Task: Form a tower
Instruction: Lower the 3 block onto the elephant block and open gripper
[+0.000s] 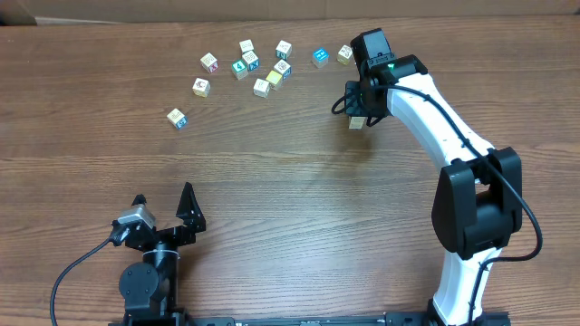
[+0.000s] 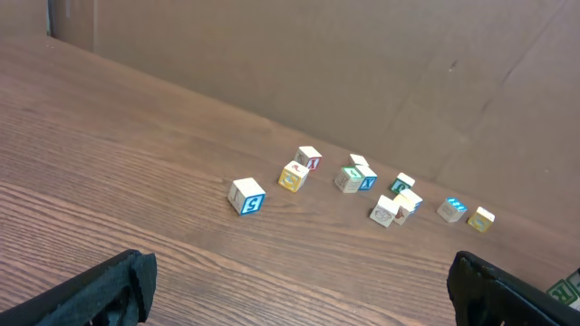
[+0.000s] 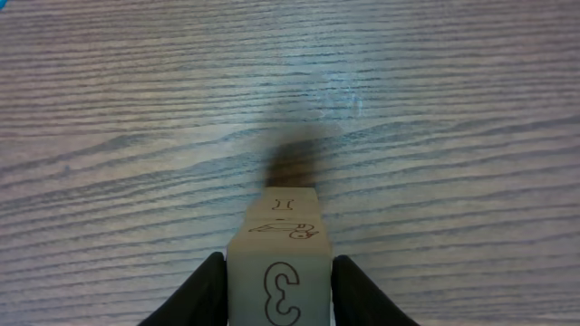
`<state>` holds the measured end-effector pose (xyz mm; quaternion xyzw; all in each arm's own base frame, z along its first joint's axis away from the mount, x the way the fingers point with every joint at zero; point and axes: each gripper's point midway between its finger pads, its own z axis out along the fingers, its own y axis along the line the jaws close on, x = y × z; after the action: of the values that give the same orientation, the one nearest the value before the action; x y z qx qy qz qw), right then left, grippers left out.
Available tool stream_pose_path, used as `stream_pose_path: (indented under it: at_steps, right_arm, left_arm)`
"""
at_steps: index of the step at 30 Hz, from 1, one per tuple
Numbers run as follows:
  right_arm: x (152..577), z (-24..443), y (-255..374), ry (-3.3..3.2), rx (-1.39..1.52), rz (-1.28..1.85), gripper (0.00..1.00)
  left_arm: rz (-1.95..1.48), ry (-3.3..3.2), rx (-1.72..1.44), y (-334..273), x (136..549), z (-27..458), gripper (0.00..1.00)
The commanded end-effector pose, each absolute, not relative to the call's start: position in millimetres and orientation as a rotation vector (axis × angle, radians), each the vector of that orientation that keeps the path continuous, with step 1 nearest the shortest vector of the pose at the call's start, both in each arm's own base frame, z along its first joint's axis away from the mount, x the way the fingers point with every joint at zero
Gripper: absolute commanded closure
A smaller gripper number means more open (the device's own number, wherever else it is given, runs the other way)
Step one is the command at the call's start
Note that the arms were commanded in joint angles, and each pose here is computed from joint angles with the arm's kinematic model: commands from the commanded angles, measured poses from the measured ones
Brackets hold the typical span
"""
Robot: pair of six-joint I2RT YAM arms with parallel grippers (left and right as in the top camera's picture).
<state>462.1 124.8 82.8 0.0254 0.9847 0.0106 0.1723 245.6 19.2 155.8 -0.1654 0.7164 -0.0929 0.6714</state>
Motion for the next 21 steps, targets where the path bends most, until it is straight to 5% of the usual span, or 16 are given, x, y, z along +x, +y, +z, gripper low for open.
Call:
stream_pose_path:
  at_steps: [1, 8, 11, 13, 21]
  right_arm:
    - [462, 78, 123, 2.802, 0.077, 0.032, 0.64]
    - [462, 78, 123, 2.802, 0.077, 0.032, 0.57]
    - [462, 78, 123, 2.802, 0.077, 0.033, 0.46]
    - [462, 78, 123, 2.801, 0.077, 0.032, 0.29]
    - [476, 112, 121, 2.739, 0.077, 0.005, 0.09]
  left_arm:
    - [-0.221, 1.609, -0.371, 18, 246, 156, 0.01]
    - [-0.221, 1.608, -0.371, 18, 246, 156, 0.01]
    - [-0.221, 1.608, -0.371, 18, 246, 156, 0.0]
    - [-0.221, 1.608, -0.371, 18, 246, 156, 0.01]
    - [-0.221, 1.608, -0.371, 18, 246, 156, 0.0]
